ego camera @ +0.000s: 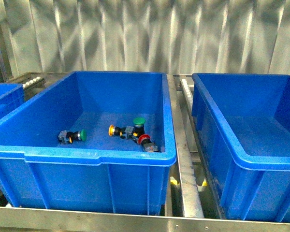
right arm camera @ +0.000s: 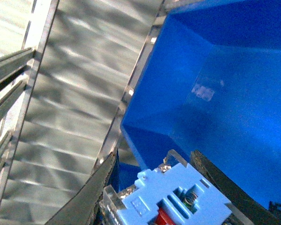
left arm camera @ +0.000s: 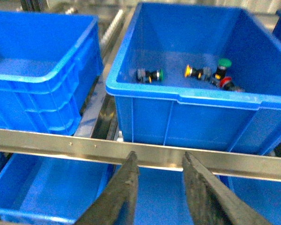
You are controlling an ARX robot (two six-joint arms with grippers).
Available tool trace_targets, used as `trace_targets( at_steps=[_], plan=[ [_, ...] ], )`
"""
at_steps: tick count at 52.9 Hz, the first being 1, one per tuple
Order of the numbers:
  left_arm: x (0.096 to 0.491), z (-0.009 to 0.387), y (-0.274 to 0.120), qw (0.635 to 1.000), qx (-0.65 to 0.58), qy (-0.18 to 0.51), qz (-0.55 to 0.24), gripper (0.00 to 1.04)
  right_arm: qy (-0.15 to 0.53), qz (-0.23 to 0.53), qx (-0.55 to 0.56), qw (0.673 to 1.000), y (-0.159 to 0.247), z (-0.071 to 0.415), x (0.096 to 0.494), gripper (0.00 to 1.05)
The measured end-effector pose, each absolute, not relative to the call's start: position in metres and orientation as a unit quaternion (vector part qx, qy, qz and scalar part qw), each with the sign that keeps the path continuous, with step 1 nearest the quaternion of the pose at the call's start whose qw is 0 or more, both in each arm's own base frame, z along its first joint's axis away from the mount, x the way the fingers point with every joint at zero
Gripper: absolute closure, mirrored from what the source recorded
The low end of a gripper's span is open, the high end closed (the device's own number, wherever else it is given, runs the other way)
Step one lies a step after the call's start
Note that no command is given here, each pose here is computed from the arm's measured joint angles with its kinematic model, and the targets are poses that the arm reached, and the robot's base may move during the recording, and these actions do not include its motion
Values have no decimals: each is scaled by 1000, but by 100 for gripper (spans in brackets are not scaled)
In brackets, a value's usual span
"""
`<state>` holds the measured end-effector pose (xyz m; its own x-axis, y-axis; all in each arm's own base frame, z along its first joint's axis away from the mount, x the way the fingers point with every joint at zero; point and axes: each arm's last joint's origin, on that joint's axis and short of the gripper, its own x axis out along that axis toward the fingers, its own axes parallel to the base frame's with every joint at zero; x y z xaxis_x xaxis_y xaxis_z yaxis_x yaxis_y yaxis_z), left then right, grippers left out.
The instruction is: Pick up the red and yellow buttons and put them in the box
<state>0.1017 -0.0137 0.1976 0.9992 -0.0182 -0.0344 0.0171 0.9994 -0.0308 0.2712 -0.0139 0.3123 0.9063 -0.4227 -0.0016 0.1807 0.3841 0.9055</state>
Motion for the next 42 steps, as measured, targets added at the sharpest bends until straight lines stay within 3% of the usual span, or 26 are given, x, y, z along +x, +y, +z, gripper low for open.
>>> trace_targets(
  at_steps=[8, 35, 42],
  plan=[
    [98, 174, -2, 1000, -10, 5, -3, 103, -116, -190, 517, 826, -14, 311, 270, 66],
    [98, 169, 0, 1000, -6, -1, -2, 102, -108, -201, 482, 846, -8, 310, 269, 66],
    [98, 169, 0, 1000, -6, -1, -2, 84, -108, -201, 474, 850, -7, 310, 269, 66]
  ],
)
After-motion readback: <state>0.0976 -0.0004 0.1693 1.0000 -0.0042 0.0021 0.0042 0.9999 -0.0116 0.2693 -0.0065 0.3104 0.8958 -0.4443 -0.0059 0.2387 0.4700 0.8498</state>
